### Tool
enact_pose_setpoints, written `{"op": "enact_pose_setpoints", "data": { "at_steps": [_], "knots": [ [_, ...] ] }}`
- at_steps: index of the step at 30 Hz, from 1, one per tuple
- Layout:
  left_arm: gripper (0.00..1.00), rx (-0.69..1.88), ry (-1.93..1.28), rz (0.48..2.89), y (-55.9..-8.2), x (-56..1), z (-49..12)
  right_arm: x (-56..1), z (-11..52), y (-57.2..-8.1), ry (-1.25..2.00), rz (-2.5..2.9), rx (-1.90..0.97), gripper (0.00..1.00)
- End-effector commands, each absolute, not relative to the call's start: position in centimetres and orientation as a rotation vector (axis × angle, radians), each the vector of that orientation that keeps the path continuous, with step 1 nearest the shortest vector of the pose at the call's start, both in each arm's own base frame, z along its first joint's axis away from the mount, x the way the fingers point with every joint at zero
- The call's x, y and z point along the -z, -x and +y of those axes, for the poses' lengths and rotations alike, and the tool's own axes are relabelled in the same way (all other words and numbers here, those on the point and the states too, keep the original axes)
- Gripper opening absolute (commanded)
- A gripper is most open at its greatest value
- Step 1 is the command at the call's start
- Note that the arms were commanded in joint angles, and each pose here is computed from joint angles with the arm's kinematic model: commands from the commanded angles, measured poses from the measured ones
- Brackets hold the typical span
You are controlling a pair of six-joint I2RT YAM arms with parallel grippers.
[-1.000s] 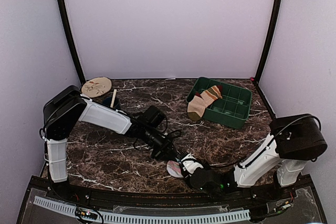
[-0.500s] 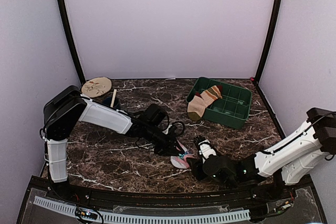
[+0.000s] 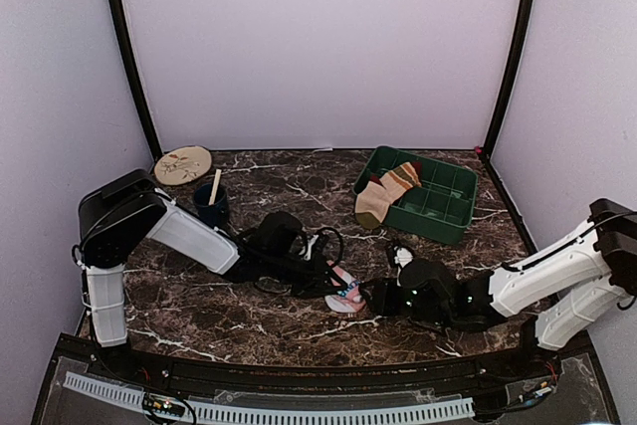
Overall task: Roll the socks
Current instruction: Roll the sock at the center of the board.
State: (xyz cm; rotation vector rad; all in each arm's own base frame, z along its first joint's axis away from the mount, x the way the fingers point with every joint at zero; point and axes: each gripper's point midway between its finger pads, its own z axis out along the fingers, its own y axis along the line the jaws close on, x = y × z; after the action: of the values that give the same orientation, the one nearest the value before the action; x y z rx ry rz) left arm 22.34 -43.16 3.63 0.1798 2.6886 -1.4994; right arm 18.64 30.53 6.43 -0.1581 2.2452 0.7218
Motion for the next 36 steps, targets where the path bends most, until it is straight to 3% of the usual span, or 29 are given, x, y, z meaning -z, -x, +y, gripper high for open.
{"op": "enact_pose_setpoints", "data": {
  "at_steps": [1,36],
  "knots": [
    [0.00,1.251,-0.082,2.806,-21.8,1.8,-40.4,-7.1,31.9,-19.0,0.069,2.260,-0.912,0.51],
    [0.00,1.315,-0.182,2.815,-16.7,5.0,-40.0,-4.1,33.8,-22.7,0.309,2.423,-1.175,0.53]
  ]
}}
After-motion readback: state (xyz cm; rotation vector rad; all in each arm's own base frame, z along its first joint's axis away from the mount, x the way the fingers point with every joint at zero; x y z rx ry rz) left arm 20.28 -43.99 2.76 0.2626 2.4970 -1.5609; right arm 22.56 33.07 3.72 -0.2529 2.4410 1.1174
